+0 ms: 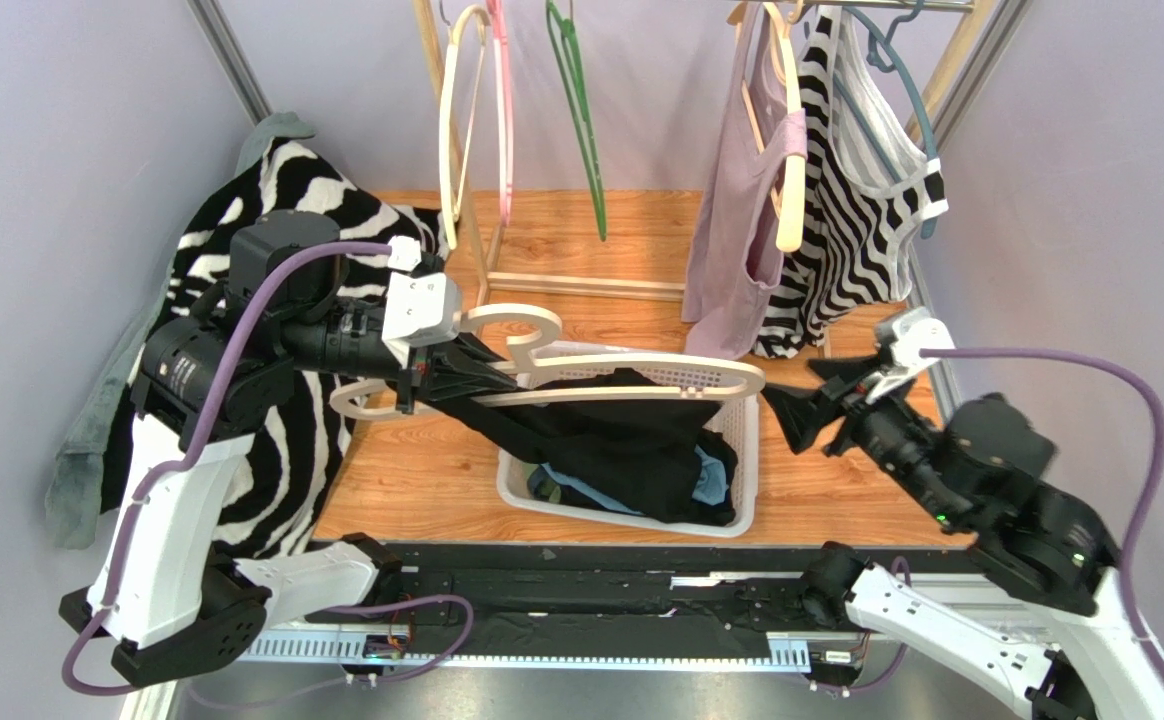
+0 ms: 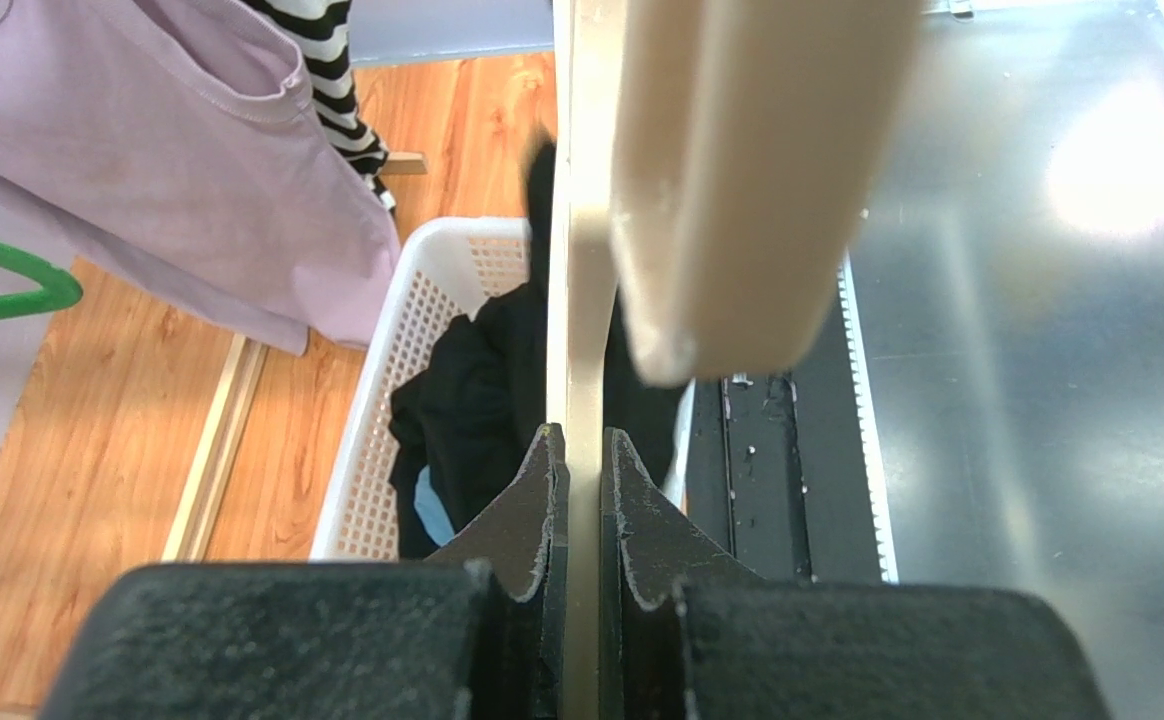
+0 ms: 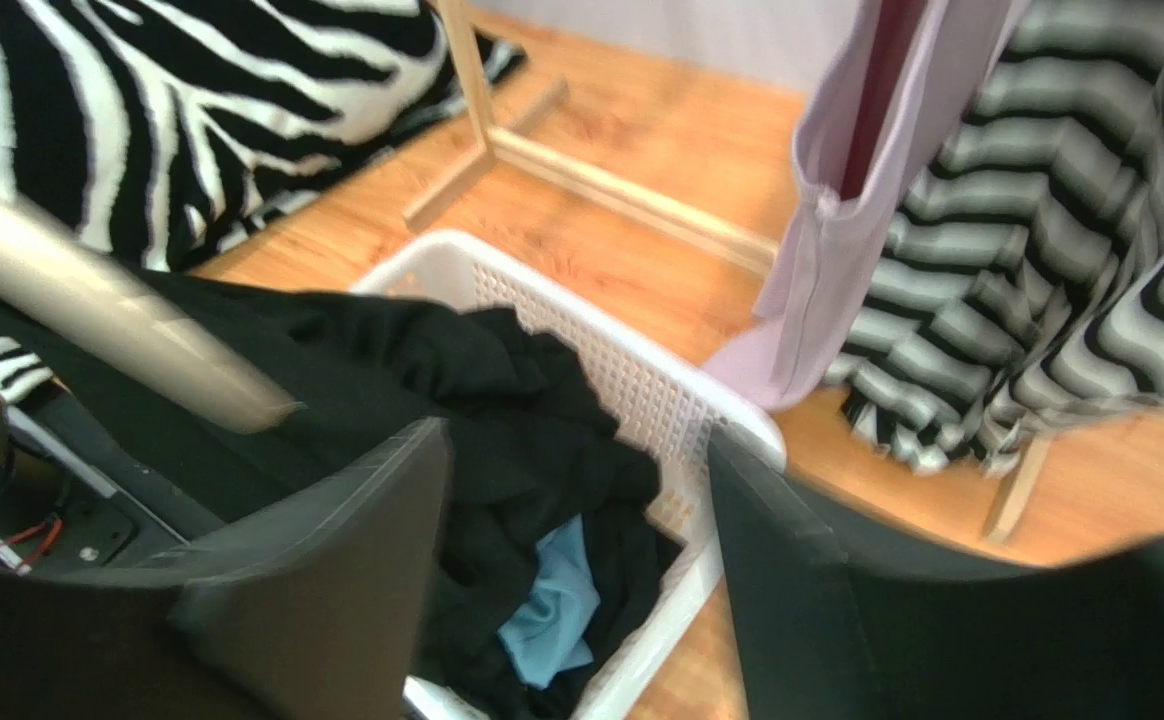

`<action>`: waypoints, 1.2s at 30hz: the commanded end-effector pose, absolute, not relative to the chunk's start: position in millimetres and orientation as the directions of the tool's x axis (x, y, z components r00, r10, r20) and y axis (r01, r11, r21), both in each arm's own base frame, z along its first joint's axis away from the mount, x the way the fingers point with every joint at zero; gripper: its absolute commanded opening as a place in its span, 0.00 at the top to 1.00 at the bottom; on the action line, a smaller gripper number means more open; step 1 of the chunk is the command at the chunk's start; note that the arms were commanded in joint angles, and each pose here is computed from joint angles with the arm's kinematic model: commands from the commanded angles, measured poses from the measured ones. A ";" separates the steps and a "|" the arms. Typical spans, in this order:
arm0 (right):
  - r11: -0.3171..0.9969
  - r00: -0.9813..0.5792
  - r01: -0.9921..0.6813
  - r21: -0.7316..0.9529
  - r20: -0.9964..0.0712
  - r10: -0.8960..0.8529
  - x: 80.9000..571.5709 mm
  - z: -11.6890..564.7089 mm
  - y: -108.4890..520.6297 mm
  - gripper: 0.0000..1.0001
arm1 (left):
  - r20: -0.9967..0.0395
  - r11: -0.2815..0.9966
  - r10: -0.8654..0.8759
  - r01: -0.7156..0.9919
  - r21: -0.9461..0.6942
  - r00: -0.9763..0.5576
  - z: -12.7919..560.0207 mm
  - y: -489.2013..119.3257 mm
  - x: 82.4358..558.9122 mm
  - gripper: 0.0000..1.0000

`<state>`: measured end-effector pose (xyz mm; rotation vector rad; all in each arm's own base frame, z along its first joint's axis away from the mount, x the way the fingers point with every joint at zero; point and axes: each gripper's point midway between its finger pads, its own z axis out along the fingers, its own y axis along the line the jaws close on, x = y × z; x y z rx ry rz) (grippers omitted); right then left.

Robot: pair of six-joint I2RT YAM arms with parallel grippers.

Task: Remove the tank top from the hanger
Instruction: Place the tank top in the bin.

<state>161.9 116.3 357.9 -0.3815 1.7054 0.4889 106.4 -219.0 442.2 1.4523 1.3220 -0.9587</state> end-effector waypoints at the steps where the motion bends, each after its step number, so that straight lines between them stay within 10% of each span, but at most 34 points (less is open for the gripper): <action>1: 0.805 -0.004 -0.592 0.044 -0.999 0.051 134.1 425.6 97.9 0.24 | -0.955 0.015 0.261 0.989 0.149 0.140 450.6 -226.9 121.9 1.00; 26: 0.168 0.038 -0.984 -0.061 -0.990 -0.138 103.5 445.9 246.3 0.36 | -0.950 -0.158 0.294 0.985 0.063 0.108 421.8 -236.3 90.6 1.00; 36: 0.201 -0.006 -0.979 -0.032 -0.983 -0.185 97.7 424.0 231.5 1.00 | -0.946 -0.127 0.297 0.987 0.094 0.128 426.2 -237.6 98.0 1.00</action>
